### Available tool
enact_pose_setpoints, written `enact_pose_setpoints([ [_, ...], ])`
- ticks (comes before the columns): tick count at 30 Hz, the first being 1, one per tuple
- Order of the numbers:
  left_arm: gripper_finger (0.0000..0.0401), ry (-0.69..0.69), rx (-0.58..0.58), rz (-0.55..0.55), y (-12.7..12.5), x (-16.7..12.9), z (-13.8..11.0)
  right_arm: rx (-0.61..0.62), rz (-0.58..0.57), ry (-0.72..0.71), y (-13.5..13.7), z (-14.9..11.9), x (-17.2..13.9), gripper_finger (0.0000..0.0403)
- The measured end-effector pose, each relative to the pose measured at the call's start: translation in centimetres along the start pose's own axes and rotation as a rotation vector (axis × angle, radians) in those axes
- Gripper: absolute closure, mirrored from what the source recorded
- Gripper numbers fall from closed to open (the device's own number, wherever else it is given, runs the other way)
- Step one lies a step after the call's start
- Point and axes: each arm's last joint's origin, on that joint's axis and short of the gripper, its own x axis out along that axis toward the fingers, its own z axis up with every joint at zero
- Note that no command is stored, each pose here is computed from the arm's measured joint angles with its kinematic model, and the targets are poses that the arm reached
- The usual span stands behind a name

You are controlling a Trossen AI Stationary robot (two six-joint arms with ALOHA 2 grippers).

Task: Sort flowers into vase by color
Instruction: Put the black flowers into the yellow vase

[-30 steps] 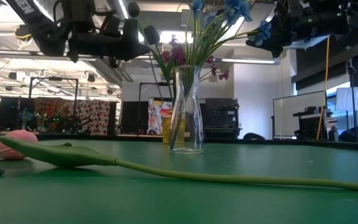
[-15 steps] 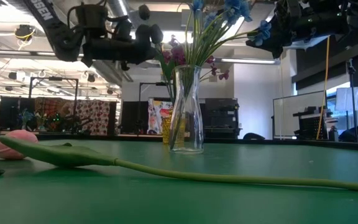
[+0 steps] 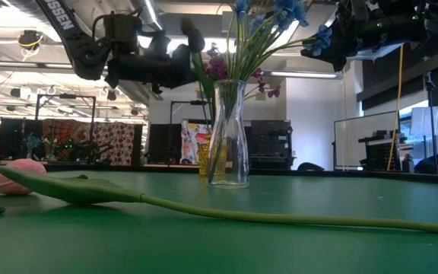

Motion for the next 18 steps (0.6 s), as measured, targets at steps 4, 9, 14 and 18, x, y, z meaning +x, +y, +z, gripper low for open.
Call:
enact_pose_setpoints([
  [4, 0.0401, 0.025, 0.003, 0.001, 0.0, 0.0, -0.2, 0.000, 0.000, 0.000, 0.0, 0.0, 0.0, 0.0243],
  [9, 0.0388, 0.053, 0.008, 0.003, 0.0, 0.0, -0.5, 0.004, 0.000, 0.001, 0.0, 0.0, 0.0, 0.0243],
  [14, 0.0362, 0.058, 0.088, -0.030, -0.5, -0.1, -0.6, 0.005, 0.000, 0.001, 0.0, 0.0, 0.0, 0.0243],
  [18, 0.0334, 0.056, 0.105, -0.065, -1.3, -0.1, -0.6, 0.005, 0.000, 0.001, 0.0, 0.0, 0.0, 0.0243],
])
